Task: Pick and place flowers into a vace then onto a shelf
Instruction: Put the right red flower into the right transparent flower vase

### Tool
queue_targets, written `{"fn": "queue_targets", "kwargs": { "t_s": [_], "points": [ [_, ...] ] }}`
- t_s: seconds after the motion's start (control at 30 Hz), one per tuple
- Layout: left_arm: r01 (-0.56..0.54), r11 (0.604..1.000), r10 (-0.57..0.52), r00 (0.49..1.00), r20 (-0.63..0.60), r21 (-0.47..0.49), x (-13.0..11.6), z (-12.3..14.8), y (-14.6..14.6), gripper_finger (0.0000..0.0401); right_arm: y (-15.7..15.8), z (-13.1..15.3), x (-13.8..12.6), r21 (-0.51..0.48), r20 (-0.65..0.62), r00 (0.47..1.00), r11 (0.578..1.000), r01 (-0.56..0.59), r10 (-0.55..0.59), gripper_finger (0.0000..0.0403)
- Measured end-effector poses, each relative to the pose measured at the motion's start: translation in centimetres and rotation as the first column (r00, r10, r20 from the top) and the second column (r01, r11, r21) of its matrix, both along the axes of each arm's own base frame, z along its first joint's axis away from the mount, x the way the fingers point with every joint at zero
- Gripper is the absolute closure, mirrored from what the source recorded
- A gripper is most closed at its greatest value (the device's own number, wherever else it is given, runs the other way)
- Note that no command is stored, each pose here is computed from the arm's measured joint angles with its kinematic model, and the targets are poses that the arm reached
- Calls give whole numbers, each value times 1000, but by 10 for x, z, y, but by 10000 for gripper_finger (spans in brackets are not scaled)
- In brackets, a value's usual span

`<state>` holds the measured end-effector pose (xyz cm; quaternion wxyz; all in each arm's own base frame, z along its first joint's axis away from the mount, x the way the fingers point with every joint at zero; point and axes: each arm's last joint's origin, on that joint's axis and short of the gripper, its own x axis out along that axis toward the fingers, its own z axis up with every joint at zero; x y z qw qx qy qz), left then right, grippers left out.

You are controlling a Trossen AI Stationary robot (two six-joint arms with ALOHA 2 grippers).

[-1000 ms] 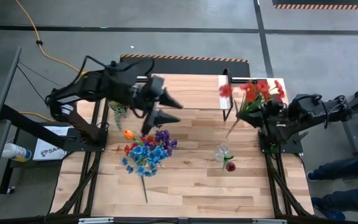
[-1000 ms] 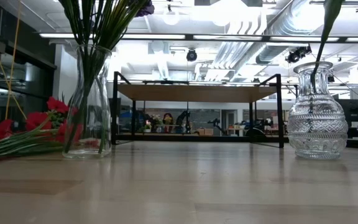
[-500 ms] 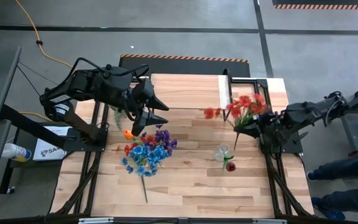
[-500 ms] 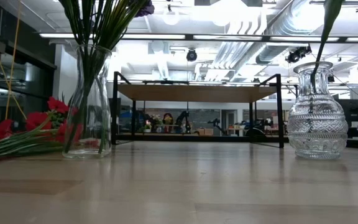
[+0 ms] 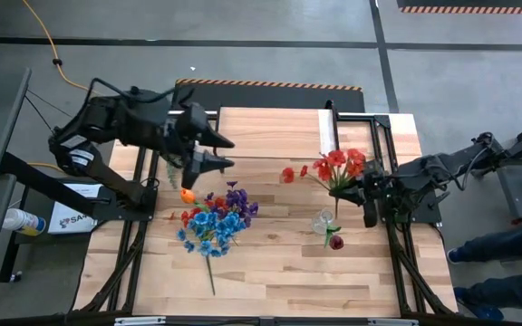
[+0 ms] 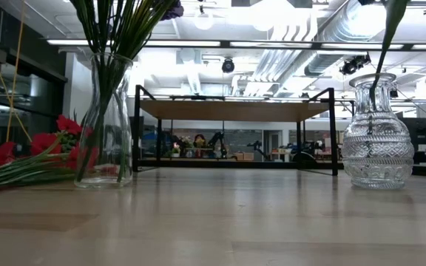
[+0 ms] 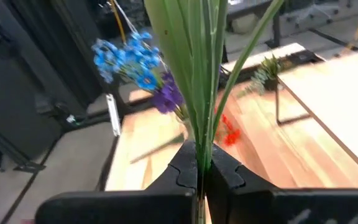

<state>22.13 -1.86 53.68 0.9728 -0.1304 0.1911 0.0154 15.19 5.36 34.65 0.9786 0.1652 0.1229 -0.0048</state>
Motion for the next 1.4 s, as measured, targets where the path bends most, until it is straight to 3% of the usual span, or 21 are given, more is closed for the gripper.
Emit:
{"fn": "queue_targets", "kwargs": {
  "t_s": [0.23, 0.53, 0.83, 1.4],
  "points": [
    [-8, 999, 8, 1000, 14, -46, -29, 7, 0, 135, -5, -3, -18, 27, -57, 998, 999, 37, -35, 402],
    [-47, 999, 47, 999, 8, -19, -51, 9, -9, 135, -18, -2, -58, 32, -41, 989, 989, 145, -143, 403],
    [-39, 999, 39, 999, -7, 3, -54, 8, -18, 135, -26, 1, -74, -18, 31, 969, 969, 247, -246, 403],
    [-56, 998, 57, 998, -23, 16, -55, 6, -17, 135, -34, -19, -88, -46, -87, 928, 932, 358, -361, 403]
  ]
}}
